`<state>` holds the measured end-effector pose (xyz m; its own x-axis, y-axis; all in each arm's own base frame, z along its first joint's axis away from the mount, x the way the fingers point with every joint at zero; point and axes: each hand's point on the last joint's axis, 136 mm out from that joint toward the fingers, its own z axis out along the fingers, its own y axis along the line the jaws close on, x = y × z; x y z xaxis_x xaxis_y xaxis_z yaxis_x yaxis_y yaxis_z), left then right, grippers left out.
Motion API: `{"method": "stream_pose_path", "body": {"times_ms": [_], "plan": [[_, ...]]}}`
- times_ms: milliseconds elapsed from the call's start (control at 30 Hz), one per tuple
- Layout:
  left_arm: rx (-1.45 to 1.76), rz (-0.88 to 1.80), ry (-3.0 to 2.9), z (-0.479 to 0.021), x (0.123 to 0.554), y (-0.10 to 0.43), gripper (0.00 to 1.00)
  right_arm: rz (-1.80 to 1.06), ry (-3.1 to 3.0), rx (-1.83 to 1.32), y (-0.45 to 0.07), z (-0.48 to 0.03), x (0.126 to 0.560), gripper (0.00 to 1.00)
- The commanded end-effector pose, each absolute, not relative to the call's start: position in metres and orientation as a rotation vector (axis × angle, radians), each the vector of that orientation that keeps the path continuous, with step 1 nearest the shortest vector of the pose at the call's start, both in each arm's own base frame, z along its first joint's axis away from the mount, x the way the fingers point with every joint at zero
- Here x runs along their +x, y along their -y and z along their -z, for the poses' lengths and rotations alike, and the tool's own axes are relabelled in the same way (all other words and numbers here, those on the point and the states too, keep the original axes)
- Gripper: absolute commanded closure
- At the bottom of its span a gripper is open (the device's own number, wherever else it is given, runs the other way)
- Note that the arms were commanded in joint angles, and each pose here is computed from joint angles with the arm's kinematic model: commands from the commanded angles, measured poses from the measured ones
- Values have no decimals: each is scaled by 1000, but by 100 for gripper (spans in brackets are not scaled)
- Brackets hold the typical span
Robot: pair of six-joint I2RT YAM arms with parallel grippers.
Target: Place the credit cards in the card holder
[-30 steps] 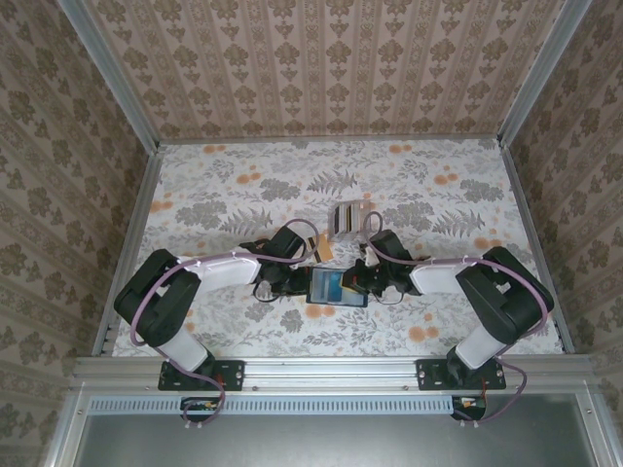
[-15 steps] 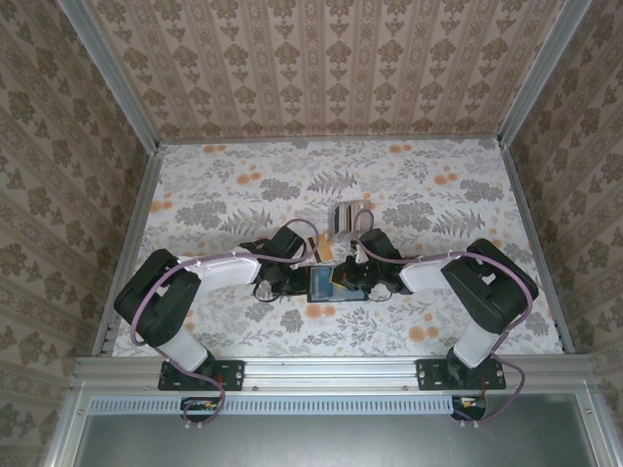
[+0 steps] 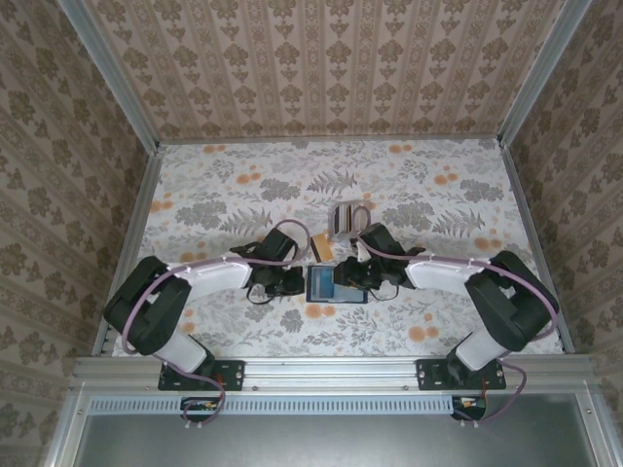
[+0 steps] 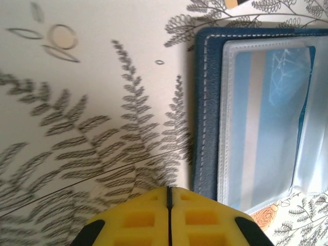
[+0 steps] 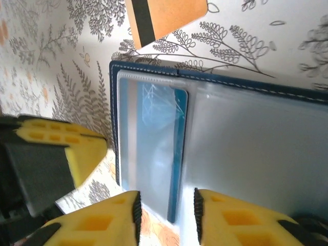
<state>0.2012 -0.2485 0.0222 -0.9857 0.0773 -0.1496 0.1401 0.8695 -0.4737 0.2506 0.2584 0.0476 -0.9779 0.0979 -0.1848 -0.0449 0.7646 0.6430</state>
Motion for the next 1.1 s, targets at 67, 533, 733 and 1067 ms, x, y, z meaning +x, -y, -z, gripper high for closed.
{"method": "stream_pose_path", "body": {"times_ms": [67, 533, 733, 1067], "plan": [[131, 849, -2832, -35, 208, 247, 85, -686, -2777, -25, -215, -55, 246, 56], [166, 837, -2829, -37, 211, 254, 64, -246, -2836, -67, -194, -47, 250, 47], [192, 802, -2851, -30, 210, 257, 62, -62, -2820, -138, -197, -35, 258, 42], [204, 745, -2866, -26, 211, 258, 61, 40, -2810, -92, -182, -30, 255, 46]]}}
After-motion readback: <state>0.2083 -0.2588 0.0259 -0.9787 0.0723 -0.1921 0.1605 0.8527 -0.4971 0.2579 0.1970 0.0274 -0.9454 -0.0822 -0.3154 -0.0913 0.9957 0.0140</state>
